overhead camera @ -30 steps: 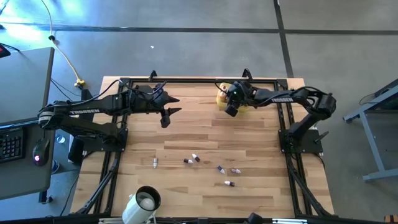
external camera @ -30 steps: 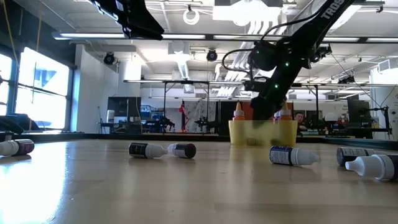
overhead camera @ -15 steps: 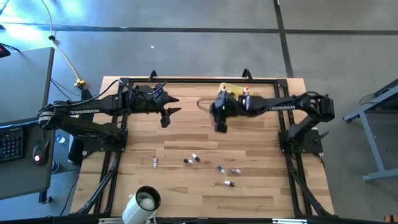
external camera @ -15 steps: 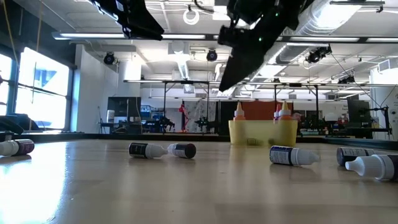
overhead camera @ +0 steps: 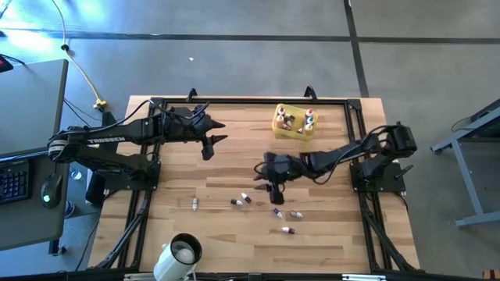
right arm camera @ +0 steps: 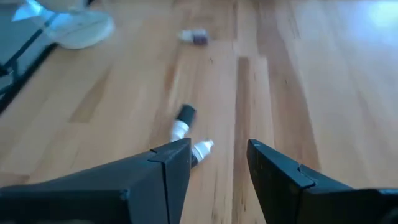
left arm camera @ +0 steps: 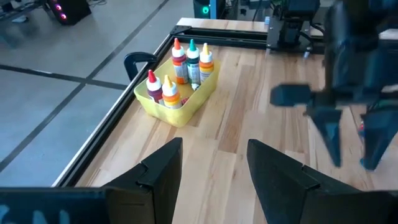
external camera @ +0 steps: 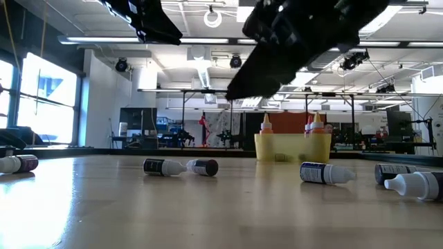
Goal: Pick & Place food coloring
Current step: Put the small red food coloring bottle into the yellow bin
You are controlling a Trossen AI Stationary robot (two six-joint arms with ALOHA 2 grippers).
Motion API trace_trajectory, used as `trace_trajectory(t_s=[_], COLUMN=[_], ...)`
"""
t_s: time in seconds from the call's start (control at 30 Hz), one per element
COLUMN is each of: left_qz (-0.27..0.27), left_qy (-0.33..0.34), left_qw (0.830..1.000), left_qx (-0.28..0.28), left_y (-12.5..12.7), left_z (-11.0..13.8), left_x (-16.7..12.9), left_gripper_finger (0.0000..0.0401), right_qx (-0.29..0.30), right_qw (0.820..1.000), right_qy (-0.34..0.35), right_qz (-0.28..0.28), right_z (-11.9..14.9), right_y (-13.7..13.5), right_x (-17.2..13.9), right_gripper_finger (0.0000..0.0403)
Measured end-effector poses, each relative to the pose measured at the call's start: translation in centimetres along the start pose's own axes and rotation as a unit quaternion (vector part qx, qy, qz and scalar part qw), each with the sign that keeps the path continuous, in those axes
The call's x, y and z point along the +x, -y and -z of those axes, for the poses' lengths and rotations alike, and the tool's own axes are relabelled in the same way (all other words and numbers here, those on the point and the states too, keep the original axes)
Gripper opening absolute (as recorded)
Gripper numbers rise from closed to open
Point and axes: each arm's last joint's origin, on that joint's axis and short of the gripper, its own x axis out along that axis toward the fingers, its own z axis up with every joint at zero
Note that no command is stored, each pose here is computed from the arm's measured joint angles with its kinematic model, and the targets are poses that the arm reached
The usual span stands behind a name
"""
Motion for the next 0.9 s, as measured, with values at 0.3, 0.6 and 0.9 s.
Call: trace_trajectory(t_s=[0.3,0.6,0.9], left_qz=[0.000,0.035,0.042], left_qy=[0.000,0.001,0.001], left_qw=[1.000,0.999,0.999], left_qx=[-0.009,-0.009,-0.009], left_y=[0.0,0.2,0.3], left_z=[0.0,0.0,0.0], left_x=[0.0,0.0,0.0], left_gripper_finger=[0.0179,0.0179,0.0179], right_qx=[0.060,0.097,0.118], right_qw=[0.997,0.987,0.987], right_qy=[-0.045,-0.094,-0.079], right_qz=[0.032,0.085,0.072], right_z=[3.3,2.6,1.9], right_y=[-1.4,-2.4,-3.9], right_x=[5.3,7.4,7.5], right_gripper_finger=[0.0152,0.0152,0.0152])
